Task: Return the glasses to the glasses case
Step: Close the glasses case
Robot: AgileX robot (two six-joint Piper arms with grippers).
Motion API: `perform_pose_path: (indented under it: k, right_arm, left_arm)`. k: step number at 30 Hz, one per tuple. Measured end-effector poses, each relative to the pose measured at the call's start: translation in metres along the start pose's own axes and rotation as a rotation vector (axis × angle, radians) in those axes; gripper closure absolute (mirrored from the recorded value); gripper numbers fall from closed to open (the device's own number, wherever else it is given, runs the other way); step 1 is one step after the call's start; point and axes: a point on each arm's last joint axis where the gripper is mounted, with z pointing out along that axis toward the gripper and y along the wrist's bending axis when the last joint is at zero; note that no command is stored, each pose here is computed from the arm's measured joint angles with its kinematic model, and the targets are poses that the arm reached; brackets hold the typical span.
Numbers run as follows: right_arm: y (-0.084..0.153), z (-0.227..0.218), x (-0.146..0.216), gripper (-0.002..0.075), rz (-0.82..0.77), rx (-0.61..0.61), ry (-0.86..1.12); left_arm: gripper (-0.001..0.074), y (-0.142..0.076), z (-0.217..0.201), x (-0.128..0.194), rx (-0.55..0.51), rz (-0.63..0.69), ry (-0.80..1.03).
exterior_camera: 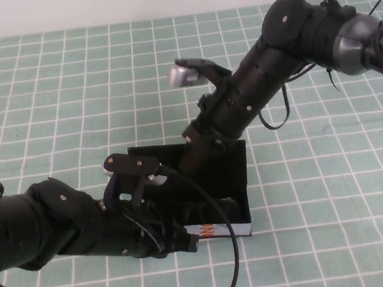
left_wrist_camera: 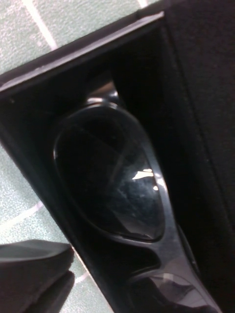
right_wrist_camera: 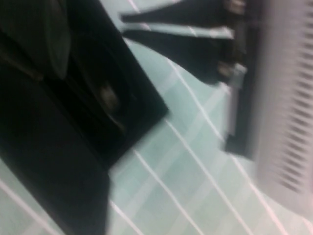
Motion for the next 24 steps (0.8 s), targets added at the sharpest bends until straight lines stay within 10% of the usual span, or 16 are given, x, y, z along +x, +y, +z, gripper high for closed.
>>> perform_pose_path:
  k: [8, 16, 24]
  right_arm:
    - [0.022, -0.029, -0.027, 0.0740, -0.101, -0.005, -0.139]
    - [-0.009, -0.027, -0.021, 0.0740, -0.053, 0.272, -0.040]
    - [-0.011, -0.022, -0.014, 0.0740, -0.033, 0.250, 0.035]
  left_arm:
    - [0.0737, 0.000, 0.000, 0.000, 0.000, 0.000, 0.000]
    - [0.0737, 0.000, 0.000, 0.000, 0.000, 0.001, 0.000]
    - [0.0737, -0.001, 0.000, 0.000, 0.006, 0.001, 0.005]
